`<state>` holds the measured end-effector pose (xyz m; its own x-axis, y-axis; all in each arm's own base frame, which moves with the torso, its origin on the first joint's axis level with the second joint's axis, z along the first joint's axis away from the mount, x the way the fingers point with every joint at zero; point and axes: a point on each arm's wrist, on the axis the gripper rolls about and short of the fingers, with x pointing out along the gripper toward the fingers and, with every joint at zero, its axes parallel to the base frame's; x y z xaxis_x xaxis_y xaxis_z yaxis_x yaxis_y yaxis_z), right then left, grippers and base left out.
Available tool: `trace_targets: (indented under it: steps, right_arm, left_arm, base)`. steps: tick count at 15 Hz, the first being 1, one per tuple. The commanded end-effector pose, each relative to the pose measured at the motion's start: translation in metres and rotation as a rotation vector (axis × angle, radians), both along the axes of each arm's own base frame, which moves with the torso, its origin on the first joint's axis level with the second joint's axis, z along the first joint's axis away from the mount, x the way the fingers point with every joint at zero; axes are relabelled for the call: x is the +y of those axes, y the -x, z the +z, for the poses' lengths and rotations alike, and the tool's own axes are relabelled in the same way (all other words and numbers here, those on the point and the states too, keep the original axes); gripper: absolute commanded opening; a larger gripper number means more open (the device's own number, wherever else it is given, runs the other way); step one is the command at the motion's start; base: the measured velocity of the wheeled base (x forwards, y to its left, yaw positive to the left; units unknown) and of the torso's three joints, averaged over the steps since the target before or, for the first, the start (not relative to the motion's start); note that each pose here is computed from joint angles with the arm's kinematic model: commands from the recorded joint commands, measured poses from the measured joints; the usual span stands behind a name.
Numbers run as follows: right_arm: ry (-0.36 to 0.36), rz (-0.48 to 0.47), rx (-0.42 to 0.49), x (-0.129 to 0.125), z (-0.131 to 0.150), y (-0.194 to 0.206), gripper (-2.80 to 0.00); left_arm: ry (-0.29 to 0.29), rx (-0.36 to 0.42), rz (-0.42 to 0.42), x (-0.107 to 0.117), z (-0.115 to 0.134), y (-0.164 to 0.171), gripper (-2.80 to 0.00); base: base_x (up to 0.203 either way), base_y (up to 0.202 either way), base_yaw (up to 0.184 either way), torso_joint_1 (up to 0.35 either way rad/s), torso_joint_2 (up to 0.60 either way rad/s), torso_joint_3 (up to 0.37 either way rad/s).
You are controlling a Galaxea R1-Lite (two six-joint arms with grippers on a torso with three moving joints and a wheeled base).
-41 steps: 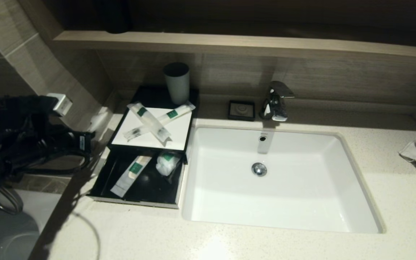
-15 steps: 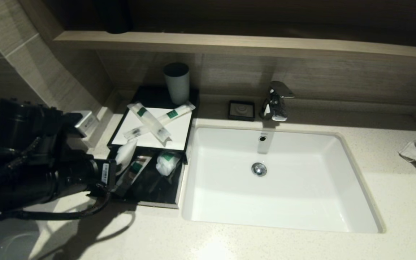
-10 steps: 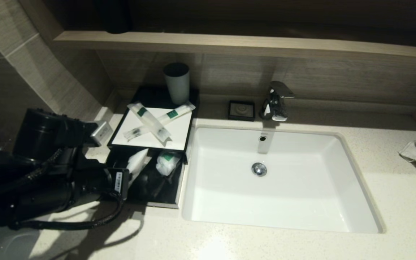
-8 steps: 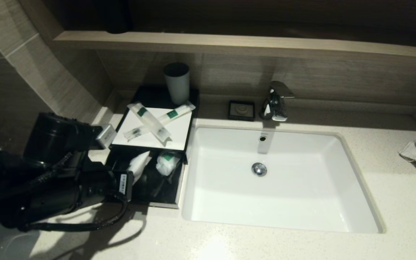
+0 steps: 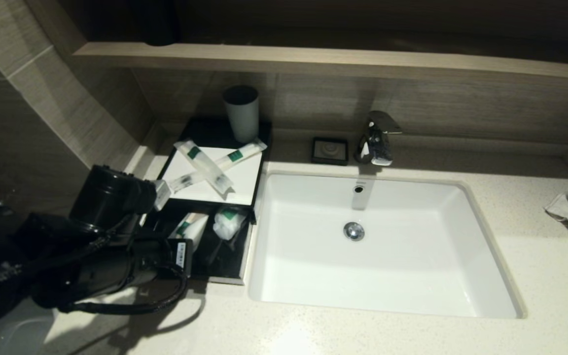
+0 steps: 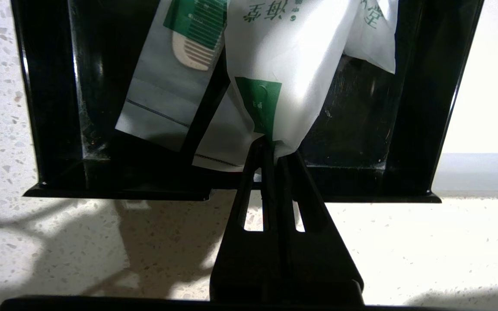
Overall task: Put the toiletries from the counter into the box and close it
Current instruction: Place the bathroom toiletry into the drawer
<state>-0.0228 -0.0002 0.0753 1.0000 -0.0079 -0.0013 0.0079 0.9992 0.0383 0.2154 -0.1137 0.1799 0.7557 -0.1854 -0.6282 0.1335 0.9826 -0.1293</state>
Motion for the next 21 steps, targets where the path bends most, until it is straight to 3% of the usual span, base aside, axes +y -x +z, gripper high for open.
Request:
trace_targets:
  steps: [1, 18, 19, 21]
  right_arm:
    - [0.000, 0.000, 0.001, 0.000, 0.000, 0.000, -2.80]
    - [0.000, 0.000, 0.000, 0.000, 0.000, 0.000, -2.80]
    - [0.000, 0.000, 0.002, 0.000, 0.000, 0.000, -2.80]
    - [0.000, -0.001, 0.000, 0.000, 0.000, 0.000, -2.80]
  left_arm:
    - [-0.004, 0.025, 0.008, -0.004, -0.006, -0.006, -2.80]
    - [-0.009, 0.011, 0.019, -0.017, -0.011, -0.028, -2.80]
    - [-0.010, 0.011, 0.020, -0.017, -0.011, -0.028, 0.00]
    - [-0.011, 0.013, 0.019, -0.017, -0.012, -0.028, 0.00]
  base:
    - [0.000, 0.000, 0.000, 0.000, 0.00, 0.000]
    - [0.000, 0.000, 0.000, 0.000, 0.00, 0.000]
    - [0.000, 0.000, 0.000, 0.000, 0.00, 0.000]
    - [0.000, 0.000, 0.000, 0.000, 0.00, 0.000]
